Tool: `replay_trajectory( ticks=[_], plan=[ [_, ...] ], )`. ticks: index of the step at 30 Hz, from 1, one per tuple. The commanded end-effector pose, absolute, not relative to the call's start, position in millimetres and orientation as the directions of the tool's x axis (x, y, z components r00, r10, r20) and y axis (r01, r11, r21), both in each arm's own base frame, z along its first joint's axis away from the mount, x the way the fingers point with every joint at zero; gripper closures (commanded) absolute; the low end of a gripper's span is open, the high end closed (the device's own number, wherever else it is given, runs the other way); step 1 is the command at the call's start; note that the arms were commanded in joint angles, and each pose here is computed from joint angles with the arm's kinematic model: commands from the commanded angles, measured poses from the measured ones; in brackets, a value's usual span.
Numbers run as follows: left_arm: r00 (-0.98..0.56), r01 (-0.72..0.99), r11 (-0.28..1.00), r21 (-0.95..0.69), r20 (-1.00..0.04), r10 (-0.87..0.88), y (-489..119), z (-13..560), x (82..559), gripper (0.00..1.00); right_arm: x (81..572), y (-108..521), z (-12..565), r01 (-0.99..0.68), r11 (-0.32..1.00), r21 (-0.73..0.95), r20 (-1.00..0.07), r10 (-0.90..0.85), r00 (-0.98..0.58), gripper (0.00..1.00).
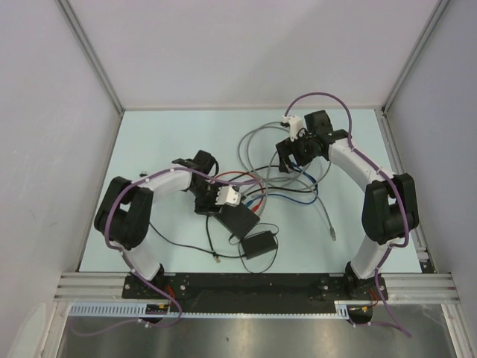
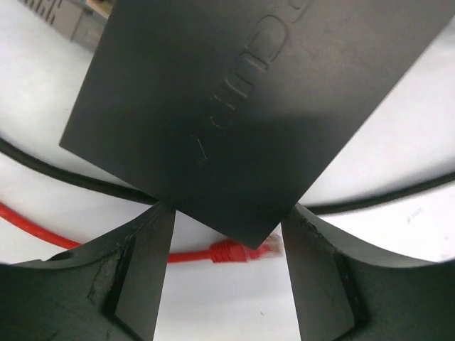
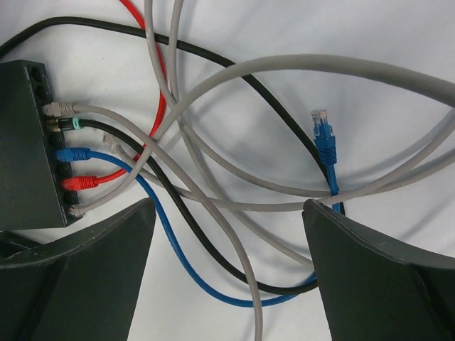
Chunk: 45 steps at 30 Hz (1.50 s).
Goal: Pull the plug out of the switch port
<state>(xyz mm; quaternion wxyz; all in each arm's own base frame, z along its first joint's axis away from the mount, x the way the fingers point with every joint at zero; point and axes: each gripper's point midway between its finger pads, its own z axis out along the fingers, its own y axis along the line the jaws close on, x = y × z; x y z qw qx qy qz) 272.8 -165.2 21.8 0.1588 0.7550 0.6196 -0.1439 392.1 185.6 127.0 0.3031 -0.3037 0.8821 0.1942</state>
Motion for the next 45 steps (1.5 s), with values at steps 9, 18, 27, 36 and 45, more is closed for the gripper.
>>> replay_trajectory(
  ticks=[9, 18, 27, 36, 45],
  plan=[
    [0.154, 0.953, 0.019, 0.301, -0.54, 0.828, -237, 44, 410, 0.34, 405, 157, 142, -0.586, 0.797, 0.147, -0.677, -0.35, -0.647, 0.09],
    [0.097, 0.906, 0.193, 0.376, -0.629, 0.772, -267, 72, 491, 0.32, 412, 156, 136, -0.571, 0.805, 0.159, -0.678, -0.332, -0.656, 0.09],
    [-0.157, 0.84, 0.513, 0.178, -0.825, 0.543, -250, 187, 501, 0.29, 409, 167, 137, -0.614, 0.777, 0.139, -0.686, -0.372, -0.626, 0.1],
    [-0.522, 0.769, 0.594, -0.237, -0.769, 0.37, -222, 144, 399, 0.3, 401, 211, 117, -0.717, 0.69, 0.095, -0.682, -0.48, -0.552, 0.13],
    [-0.734, 0.55, 0.677, -0.49, -0.669, 0.113, -189, 125, 402, 0.3, 375, 246, 79, -0.882, 0.47, -0.028, -0.604, -0.712, -0.359, 0.01]
  ],
)
